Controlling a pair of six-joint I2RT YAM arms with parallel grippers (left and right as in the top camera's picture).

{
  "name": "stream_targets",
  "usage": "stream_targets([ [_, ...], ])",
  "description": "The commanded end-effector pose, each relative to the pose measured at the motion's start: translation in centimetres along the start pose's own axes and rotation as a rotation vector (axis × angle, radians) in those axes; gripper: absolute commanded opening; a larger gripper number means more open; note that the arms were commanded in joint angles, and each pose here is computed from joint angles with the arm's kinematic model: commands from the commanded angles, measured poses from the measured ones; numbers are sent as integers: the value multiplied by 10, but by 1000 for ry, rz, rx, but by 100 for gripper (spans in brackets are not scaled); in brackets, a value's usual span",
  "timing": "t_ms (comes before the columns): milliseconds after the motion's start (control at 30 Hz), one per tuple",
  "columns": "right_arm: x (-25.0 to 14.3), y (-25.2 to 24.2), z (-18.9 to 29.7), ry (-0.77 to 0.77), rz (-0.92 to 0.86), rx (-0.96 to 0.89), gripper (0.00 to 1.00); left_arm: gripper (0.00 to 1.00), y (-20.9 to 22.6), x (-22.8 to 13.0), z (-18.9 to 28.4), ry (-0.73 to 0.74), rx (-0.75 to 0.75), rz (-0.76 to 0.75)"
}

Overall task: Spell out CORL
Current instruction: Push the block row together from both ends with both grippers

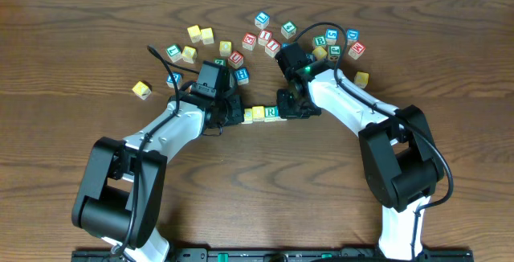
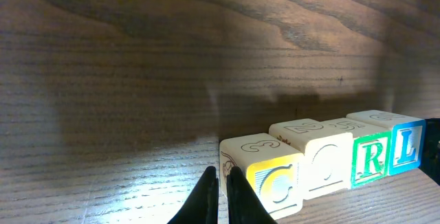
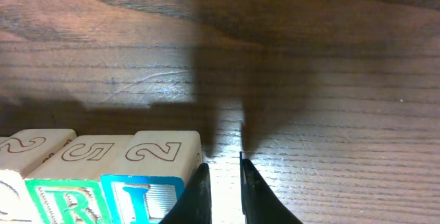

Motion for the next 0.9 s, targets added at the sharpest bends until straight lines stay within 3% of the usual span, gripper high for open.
stream_targets([
  [0, -4, 3, -3, 22, -37, 20, 10, 8, -4, -5, -5, 21, -21, -22],
  [867, 7, 3, -3, -28, -67, 50, 15, 7, -1, 1, -12, -29, 16, -19],
])
Point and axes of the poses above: each gripper's point midway between its finger pads, its own z axis back along the fingers, its own y axis along the line the jaws close on, x = y × z, the point moved 10 cm from there along z, back along the fingers, and after that the axes turned 10 degrees about -z, right-handed, at the moved point
